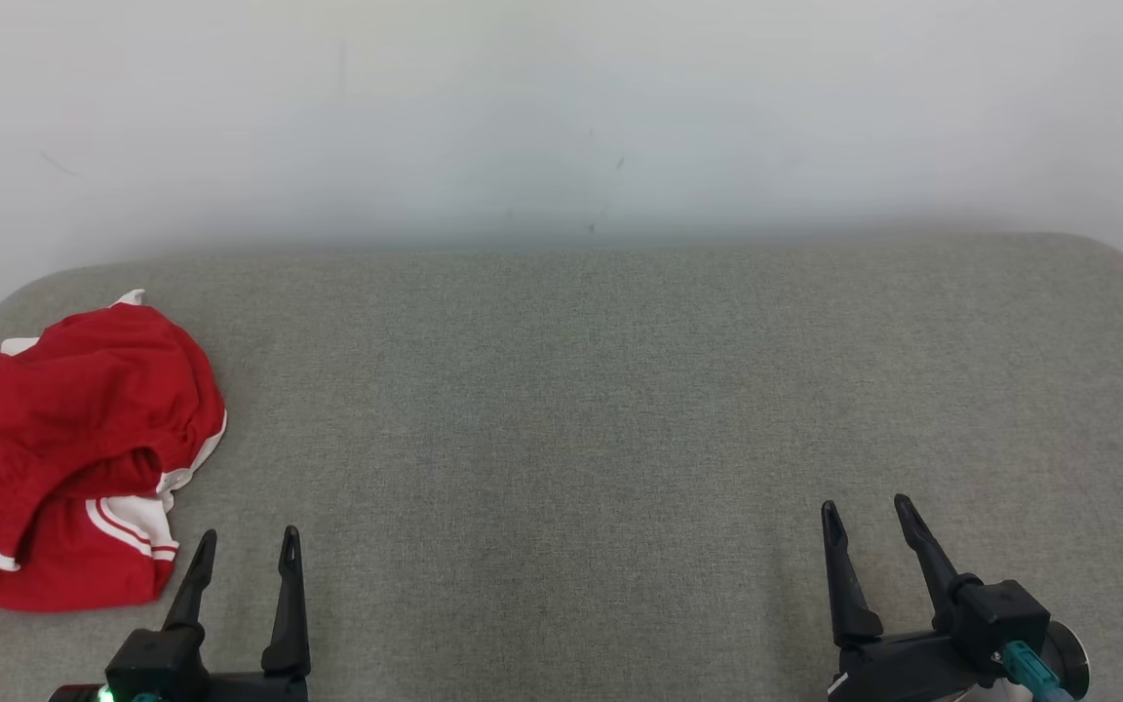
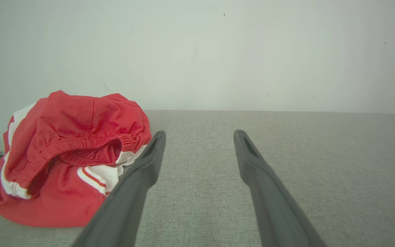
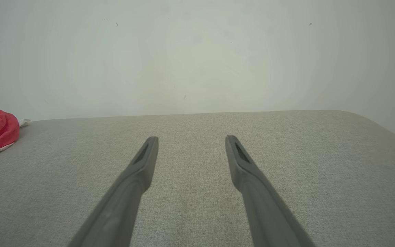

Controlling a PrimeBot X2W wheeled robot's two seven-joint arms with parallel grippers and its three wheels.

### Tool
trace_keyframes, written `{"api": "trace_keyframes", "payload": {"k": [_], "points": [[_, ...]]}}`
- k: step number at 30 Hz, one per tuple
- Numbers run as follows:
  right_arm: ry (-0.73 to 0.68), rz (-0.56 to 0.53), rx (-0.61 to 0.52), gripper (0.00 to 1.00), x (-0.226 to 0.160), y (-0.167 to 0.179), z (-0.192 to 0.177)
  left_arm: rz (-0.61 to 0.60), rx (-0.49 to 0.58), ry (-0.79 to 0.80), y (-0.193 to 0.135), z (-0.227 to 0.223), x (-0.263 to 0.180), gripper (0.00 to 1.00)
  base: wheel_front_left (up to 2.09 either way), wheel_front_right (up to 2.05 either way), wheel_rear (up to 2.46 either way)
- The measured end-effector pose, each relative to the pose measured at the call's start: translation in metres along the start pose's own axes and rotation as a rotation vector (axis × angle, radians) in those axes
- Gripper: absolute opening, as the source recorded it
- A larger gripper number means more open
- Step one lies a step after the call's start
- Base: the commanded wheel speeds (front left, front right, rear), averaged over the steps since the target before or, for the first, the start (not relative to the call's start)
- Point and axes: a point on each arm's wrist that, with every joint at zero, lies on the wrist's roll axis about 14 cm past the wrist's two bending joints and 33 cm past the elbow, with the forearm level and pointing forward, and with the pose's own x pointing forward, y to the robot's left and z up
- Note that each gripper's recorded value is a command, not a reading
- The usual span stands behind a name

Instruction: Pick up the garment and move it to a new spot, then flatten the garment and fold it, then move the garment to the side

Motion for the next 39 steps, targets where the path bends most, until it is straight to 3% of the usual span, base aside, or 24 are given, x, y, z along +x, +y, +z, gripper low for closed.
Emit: {"api": "trace_keyframes", "payload": {"k": [26, 39], "points": [[-0.003, 0.013, 0.06, 1.0, 0.002, 0.007, 0.0, 0.014, -0.009, 0.004, 0.005, -0.001, -0.005, 1.0, 0.0, 0.0, 0.0], [0.02, 0.114, 0.067, 1.0, 0.016, 0.042, -0.008, 0.148, 0.013, 0.008, 0.049, 0.0, -0.033, 1.0, 0.0, 0.0, 0.0]]}}
